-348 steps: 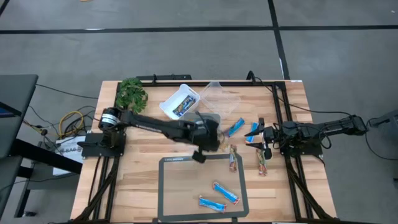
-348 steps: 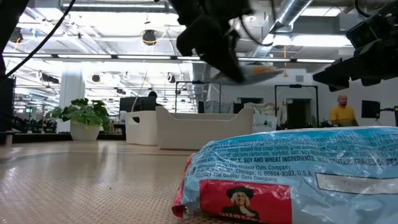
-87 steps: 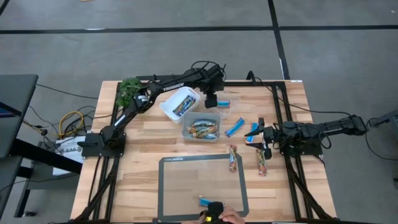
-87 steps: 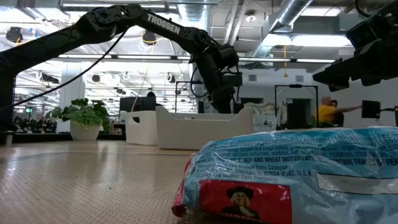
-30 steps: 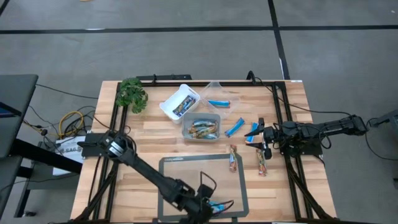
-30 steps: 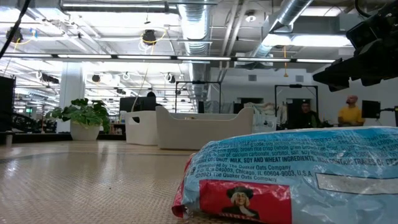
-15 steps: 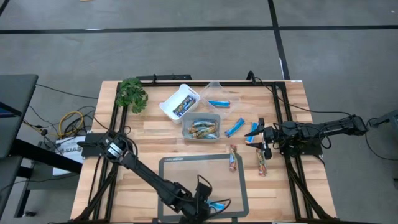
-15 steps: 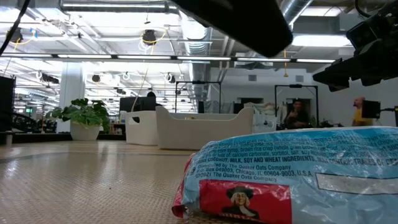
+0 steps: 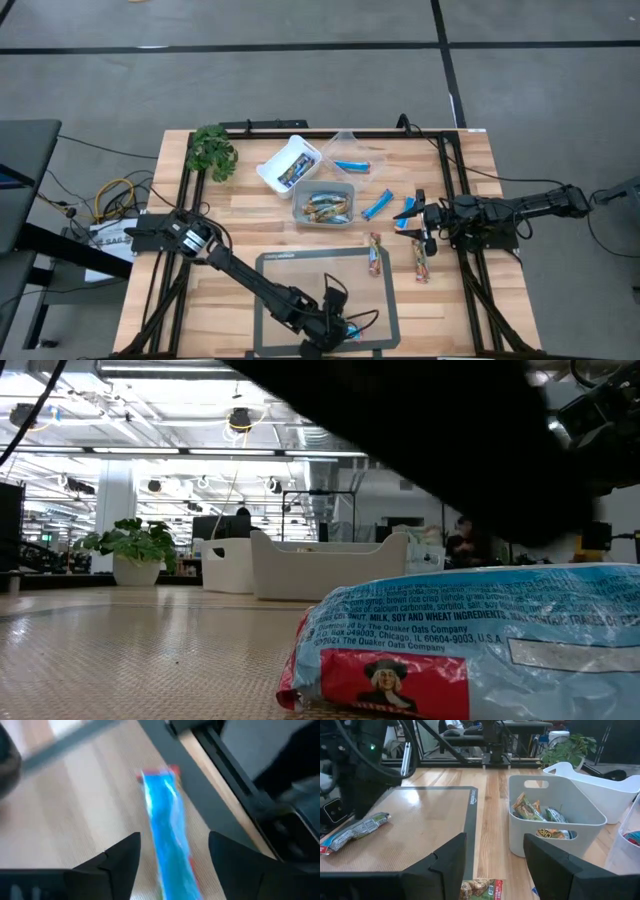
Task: Pick and place Granola Bars by type
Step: Put the red granola bar into the transparent bin
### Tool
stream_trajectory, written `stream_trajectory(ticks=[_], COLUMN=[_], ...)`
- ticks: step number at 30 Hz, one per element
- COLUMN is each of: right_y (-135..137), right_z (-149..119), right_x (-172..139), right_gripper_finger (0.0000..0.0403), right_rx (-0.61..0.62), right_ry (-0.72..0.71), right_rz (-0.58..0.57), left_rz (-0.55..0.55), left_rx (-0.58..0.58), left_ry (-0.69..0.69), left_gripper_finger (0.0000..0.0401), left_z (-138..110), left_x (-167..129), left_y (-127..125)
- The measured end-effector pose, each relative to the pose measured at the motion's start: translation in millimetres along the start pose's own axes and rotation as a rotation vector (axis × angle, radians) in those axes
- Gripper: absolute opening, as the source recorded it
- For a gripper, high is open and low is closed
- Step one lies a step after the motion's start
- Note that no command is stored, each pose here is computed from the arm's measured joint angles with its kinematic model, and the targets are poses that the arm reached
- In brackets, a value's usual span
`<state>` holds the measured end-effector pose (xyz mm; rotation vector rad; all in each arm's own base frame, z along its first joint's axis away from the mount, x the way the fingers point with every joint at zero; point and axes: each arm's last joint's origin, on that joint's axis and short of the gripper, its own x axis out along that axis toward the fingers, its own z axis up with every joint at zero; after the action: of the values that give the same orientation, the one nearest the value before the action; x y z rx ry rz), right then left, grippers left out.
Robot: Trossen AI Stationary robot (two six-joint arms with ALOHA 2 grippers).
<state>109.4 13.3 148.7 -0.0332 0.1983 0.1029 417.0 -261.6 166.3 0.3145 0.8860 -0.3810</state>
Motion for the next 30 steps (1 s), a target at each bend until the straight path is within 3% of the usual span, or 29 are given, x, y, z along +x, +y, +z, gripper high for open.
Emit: stream_trajectory(ticks=[8,16,23,30], right_y=[0,0,0,0], right_z=[0,0,0,0], right_x=[0,0,0,0], right_gripper_finger=[0.0191,0.0191,0.0191,0.0191], right_rx=[0.0,0.0,0.0,0.0], right_ry=[0.0,0.0,-0.001,0.0], right_rz=[0.0,0.0,0.0,0.0], left_rz=[0.0,-0.015,-0.015,-0.012], left_rx=[0.013,0.005,0.01,0.007], left_ry=[0.011,0.012,0.019,0.017], left_gripper_finger=[0.0274,0.0284,0.0265,0.0208], left_z=[-4,-8,-13,-14], left_x=[9,21,34,36], left_y=[5,10,11,12])
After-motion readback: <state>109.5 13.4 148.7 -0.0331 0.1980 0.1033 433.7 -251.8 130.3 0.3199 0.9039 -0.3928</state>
